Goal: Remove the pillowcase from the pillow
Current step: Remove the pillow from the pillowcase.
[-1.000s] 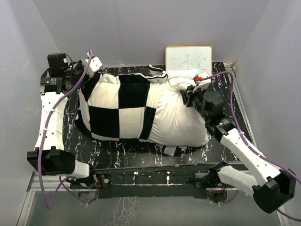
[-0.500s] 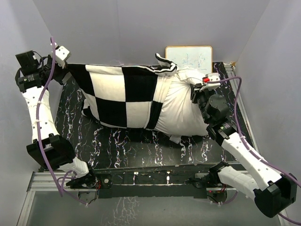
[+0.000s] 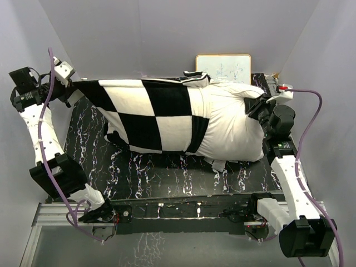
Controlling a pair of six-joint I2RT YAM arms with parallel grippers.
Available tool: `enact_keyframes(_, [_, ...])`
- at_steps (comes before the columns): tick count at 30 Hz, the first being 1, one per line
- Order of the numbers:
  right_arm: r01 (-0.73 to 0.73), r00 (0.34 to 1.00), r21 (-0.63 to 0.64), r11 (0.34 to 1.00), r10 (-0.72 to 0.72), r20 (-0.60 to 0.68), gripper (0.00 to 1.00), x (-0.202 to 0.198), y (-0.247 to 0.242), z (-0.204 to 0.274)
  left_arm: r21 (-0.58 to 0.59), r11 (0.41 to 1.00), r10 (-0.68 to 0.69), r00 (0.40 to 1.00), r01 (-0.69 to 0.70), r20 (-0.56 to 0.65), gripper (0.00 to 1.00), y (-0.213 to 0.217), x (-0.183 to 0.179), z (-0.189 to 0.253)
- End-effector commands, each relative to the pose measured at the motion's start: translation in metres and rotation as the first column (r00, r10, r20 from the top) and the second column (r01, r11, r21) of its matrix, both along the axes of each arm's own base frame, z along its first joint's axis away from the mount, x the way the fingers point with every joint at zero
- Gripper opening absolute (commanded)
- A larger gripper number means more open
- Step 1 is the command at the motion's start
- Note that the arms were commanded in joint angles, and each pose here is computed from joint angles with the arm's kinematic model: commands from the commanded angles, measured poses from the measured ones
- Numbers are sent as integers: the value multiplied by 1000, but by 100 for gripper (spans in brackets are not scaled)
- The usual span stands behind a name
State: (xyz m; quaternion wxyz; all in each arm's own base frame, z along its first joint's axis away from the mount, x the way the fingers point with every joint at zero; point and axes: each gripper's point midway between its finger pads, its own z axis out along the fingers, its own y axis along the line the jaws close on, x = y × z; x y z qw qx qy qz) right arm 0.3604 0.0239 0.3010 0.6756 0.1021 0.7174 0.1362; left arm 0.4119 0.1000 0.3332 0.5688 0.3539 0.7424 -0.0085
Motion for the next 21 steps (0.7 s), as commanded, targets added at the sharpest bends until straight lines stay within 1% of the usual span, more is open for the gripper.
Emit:
enact_keyframes(1, [655,742,79,751,-660,119,8,-42,-154,39,262,877,375,915,-403,151,0,159,-10,19])
enact_keyframes(4, [675,723,91,732,-681,120,8,-45,-161,41,298,848,410,899,-438,155,0,176,-11,11])
enact_keyframes(10, [718,677,101,689,-725,126,8,-44,-176,52,353,769,495,845,-534,201,0,209,-6,5])
enact_keyframes(12, [726,670,101,680,-733,120,8,-43,-180,52,357,745,526,826,-563,203,0,220,-4,3])
enact_keyframes(15, [757,642,78,649,-760,98,8,-44,-188,42,367,690,585,779,-624,224,0,239,-4,4])
enact_keyframes(21, [796,605,-6,606,-795,38,9,-44,-199,10,351,693,591,775,-629,222,0,239,-3,4])
